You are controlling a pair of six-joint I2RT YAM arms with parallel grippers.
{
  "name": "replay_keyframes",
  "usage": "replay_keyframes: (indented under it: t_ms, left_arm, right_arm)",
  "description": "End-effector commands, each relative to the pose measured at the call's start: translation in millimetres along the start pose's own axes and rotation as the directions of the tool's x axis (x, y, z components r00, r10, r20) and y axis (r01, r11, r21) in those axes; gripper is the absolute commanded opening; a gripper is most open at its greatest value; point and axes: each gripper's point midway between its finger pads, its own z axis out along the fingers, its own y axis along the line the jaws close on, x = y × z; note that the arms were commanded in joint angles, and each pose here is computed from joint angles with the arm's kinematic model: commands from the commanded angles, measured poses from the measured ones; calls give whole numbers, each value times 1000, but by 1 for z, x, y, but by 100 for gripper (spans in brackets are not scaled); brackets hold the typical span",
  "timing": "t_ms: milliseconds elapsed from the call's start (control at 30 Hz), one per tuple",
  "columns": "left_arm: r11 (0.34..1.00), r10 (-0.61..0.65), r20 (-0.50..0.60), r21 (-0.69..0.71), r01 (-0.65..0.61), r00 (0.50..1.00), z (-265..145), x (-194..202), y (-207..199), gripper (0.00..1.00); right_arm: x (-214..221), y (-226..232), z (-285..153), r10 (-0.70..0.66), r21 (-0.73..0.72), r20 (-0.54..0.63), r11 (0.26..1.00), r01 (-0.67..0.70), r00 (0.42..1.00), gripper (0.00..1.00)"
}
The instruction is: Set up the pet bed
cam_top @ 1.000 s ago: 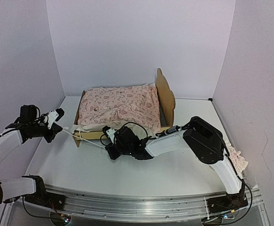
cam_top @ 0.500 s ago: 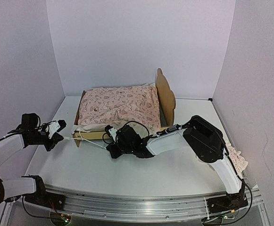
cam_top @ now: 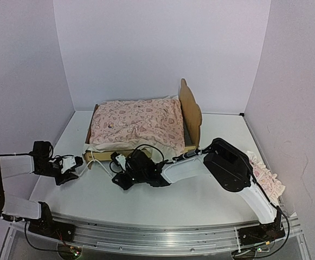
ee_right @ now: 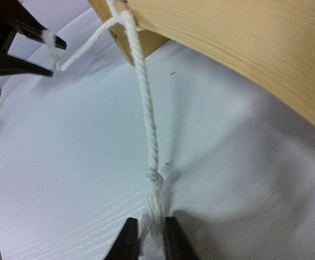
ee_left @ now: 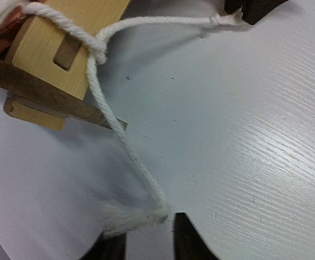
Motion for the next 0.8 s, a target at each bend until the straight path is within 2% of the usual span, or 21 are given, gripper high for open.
replay_keyframes:
  t_ms: [0,67,200,300,400,500,600,767]
  left_arm:
    - [988,105,11,114,-105,994,-3,2,-27,48]
    - [980,118,-2,161,-116,993,-8,3,-36,54]
    - [979,111,7,174,-111,994,-22,-9,-32,56]
    - [992,51,81,111,-60,995,-40,-42,-7,56]
    - [999,8,207,40,-17,978,-69,-92,23,58]
    - [999,37,272,-16,-34,962,-83,-138,37,61]
    - [993,116,247,-55,-106,962,-74,-164,36,65]
    - [984,169,159,-76,-159,973,-46,-166,57,70]
  right_arm:
    - [-23,26,-9,-40,-91,40,995,44,998,35]
    - [-36,33,-26,-77,-97,64,992,83,995,42]
    - [-56,42,-67,-122,-100,85,986,130,989,53]
    - [-75,28,-106,-44,-46,41,998,46,998,57]
    - [-73,-8,-143,71,116,-58,991,-64,996,58]
    - [-67,-49,-185,178,324,-85,935,-142,980,55]
    - [-58,-78,-216,265,468,-69,860,-203,962,53]
    - [-51,-109,-229,360,567,-45,777,-273,932,54]
